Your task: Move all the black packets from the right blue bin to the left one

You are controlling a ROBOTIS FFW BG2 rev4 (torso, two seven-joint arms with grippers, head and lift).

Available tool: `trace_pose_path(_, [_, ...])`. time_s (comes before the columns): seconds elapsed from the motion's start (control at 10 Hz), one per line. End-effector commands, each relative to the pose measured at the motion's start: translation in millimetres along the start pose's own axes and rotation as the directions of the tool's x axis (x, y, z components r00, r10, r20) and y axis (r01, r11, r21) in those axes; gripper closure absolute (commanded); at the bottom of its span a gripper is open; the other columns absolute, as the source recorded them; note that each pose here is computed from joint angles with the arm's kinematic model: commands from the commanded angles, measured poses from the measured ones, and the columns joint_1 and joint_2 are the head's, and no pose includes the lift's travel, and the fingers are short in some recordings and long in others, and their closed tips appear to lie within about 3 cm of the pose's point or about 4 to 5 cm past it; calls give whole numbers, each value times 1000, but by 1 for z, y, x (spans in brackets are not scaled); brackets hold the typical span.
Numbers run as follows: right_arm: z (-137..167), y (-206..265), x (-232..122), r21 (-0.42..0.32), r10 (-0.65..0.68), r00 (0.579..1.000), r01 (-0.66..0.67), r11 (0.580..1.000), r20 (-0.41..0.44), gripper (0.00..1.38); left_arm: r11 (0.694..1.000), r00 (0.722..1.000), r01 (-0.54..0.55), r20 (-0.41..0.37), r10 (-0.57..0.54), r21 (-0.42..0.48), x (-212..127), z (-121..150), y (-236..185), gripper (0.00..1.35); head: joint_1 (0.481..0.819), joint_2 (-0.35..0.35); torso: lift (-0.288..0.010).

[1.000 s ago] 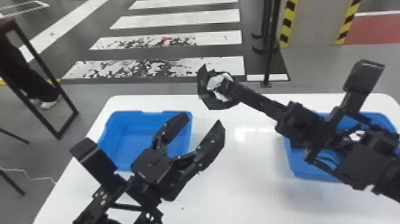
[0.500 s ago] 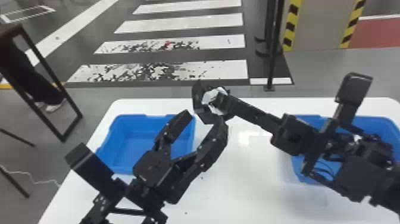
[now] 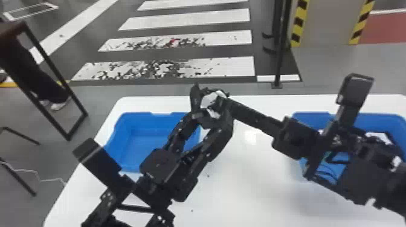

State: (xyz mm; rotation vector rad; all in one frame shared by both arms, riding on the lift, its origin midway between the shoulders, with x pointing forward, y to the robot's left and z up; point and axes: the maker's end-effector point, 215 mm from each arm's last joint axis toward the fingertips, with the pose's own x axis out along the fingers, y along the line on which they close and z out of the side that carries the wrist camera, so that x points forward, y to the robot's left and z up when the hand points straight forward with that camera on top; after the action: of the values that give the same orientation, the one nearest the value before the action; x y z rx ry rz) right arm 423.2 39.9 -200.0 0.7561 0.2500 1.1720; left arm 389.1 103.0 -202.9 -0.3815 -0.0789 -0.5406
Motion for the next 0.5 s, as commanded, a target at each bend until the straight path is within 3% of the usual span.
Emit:
trace_pose_path(0.0, [-5,3,0,9,7,1000,-7,1000,-6,1181,1000,1000,-15,-4,15,9,-2,2,2,1136,695,196,-140])
trace_pose_path(0.4, [-19,6,-5,39,7,1000,-6,999,-15,1179,991,990,-122,71,118,53,-17,28,21,1214,694,232,-140])
